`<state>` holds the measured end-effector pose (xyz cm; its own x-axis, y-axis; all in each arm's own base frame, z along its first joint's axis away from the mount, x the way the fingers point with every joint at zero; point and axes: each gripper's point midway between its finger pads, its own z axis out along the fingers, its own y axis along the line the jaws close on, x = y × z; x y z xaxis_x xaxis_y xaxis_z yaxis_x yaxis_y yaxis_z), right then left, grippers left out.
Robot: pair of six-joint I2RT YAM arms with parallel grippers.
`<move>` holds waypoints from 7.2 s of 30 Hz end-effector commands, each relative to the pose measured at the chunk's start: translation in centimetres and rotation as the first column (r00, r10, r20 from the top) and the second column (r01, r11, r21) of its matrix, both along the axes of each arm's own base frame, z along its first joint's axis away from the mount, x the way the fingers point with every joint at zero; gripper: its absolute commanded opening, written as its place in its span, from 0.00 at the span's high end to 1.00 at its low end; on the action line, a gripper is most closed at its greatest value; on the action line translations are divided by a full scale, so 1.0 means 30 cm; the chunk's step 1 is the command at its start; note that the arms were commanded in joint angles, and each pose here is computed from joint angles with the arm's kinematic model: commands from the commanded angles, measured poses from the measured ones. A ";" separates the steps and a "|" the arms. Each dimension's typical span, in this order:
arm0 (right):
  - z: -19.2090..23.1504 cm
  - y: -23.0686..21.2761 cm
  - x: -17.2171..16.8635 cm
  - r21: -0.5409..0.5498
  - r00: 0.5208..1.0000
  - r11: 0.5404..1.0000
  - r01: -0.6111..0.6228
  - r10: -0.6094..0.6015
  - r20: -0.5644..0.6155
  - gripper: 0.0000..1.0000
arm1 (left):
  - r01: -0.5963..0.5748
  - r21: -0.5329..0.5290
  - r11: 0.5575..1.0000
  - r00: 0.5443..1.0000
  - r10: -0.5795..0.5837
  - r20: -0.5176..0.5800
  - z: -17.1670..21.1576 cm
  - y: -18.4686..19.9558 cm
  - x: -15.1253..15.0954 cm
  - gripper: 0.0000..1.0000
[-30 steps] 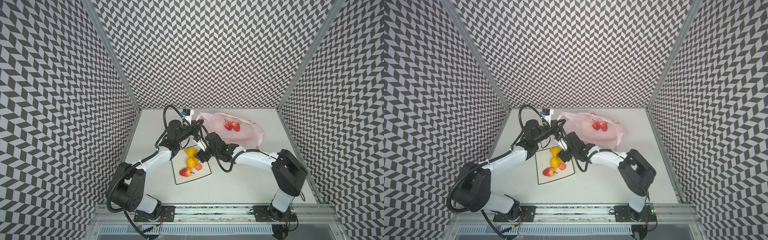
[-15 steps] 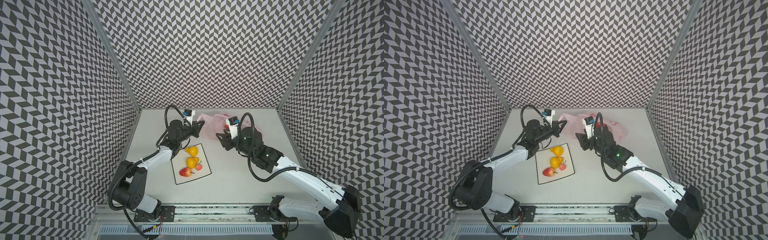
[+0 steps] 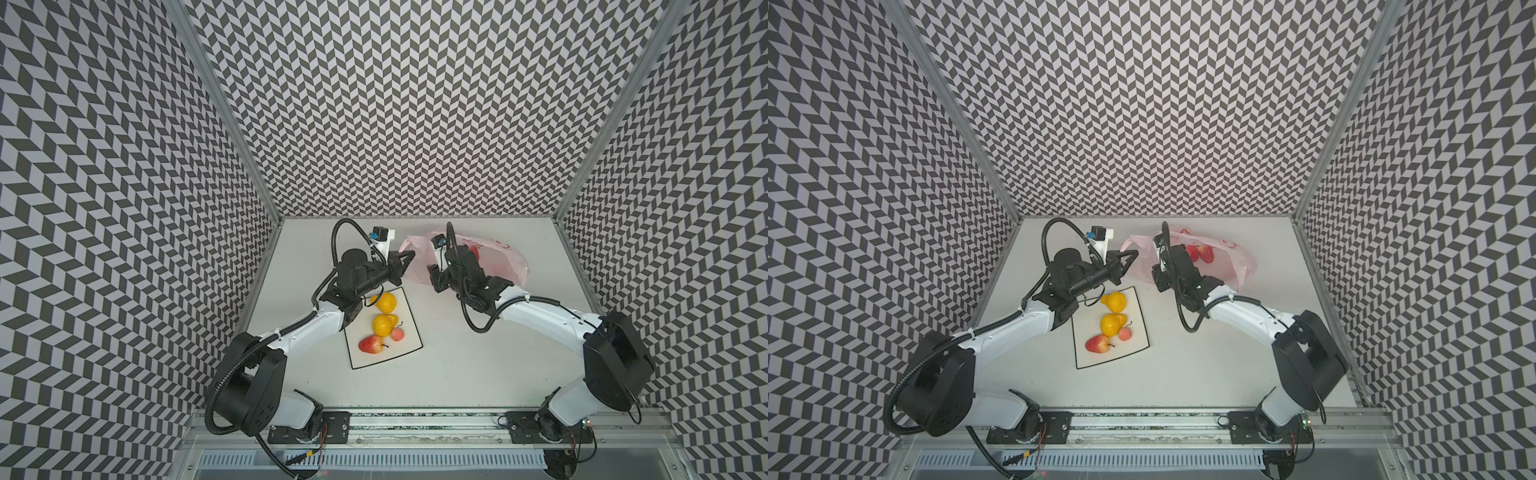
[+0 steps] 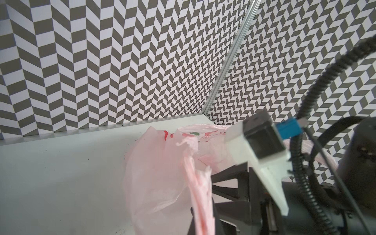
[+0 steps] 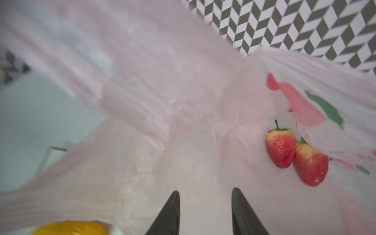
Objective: Take the fake fruits out of the plastic bag
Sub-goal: 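Move the right gripper back into the bag over the two strawberries, then lower the right gripper and close it on the nearer strawberry, then lift the strawberry out of the bag and carry it over the plate, then lower the strawberry onto the plate and open the right gripper, then reach the right gripper back into the bag toward the last strawberry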
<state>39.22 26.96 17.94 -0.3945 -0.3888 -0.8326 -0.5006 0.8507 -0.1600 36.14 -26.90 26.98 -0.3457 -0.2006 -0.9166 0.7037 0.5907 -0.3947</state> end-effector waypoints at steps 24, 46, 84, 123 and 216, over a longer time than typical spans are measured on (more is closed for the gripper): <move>-0.231 -0.210 0.233 0.044 0.919 0.943 0.329 -0.310 -0.245 0.46 | 0.048 -0.029 0.998 0.998 -0.047 0.042 0.048 -0.053 -0.159 1.00; -0.346 -0.211 0.432 0.454 0.643 0.456 0.766 -0.557 -0.526 0.20 | 0.207 -0.051 0.977 0.978 -0.206 0.014 0.026 -0.225 -0.359 1.00; -0.412 -0.091 0.352 0.253 0.793 0.808 0.532 -0.371 -0.483 0.49 | 0.051 -0.036 0.998 0.998 -0.052 -0.035 -0.054 -0.121 -0.276 1.00; 0.219 -0.199 -0.050 0.613 0.985 0.783 0.111 -0.004 -0.174 0.59 | -0.082 -0.044 0.996 0.994 0.078 -0.074 -0.092 -0.035 0.112 1.00; 0.222 -0.027 -0.273 0.728 0.952 0.615 0.303 -0.168 -0.255 0.44 | -0.011 0.094 0.996 0.999 0.008 0.031 0.006 0.044 0.131 1.00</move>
<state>29.81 28.63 26.40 -0.3956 0.1545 -0.9054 -0.4591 0.8205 0.3406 40.69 -25.50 24.73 -0.3864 -0.0682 -0.9198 0.7160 0.6065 -0.3457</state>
